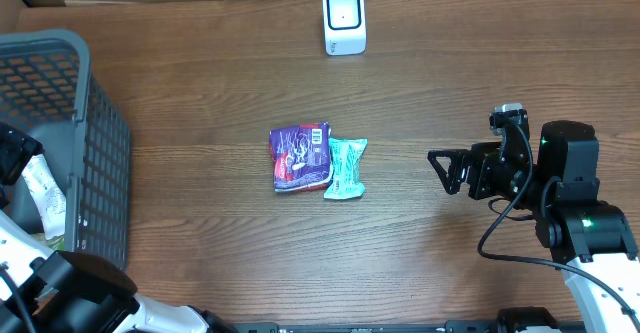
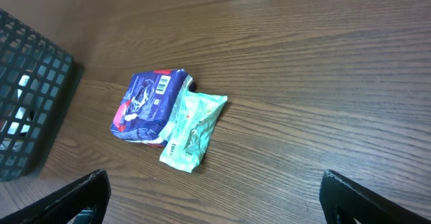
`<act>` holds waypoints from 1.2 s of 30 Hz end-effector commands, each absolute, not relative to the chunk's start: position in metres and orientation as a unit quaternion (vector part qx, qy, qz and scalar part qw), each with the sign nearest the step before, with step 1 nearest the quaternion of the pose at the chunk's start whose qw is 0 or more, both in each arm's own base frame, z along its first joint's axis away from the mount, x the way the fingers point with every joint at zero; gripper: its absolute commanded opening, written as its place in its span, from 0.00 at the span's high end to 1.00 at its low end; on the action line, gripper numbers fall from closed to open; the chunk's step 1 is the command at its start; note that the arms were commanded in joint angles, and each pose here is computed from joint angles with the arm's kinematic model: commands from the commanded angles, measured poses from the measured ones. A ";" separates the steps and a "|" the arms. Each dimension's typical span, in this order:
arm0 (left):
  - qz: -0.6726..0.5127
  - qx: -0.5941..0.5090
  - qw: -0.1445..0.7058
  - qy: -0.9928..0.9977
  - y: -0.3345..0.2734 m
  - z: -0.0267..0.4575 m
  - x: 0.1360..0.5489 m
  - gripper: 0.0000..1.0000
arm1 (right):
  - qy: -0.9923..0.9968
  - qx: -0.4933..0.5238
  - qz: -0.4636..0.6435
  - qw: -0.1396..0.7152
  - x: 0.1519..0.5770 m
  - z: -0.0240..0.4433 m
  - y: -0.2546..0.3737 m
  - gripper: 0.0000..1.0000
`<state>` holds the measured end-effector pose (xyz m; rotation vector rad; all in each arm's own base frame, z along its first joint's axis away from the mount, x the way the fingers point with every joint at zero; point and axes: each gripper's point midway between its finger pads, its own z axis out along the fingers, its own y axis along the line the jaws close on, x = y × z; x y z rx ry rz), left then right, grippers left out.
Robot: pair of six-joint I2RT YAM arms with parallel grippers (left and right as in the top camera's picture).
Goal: Scan the item barcode
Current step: 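Reach the left gripper into the basket and grasp the white tube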
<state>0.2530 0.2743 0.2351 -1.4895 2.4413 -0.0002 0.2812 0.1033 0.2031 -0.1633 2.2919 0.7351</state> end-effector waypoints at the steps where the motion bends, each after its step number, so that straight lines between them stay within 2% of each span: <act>1: 0.007 -0.529 0.131 0.839 0.277 0.232 0.248 0.14 | 0.876 -0.075 0.292 0.376 0.285 0.221 0.108 0.01; 7: 0.019 -0.540 0.110 0.834 0.276 0.226 0.239 0.14 | 0.875 -0.075 0.294 0.378 0.286 0.222 0.108 0.01; 21: 0.023 -0.543 0.061 0.837 0.273 0.177 0.228 0.14 | 0.875 -0.075 0.294 0.378 0.286 0.222 0.108 0.00; 36: 0.009 -0.526 0.071 0.848 0.268 0.177 0.232 0.15 | 0.868 -0.077 0.308 0.383 0.287 0.228 0.112 0.00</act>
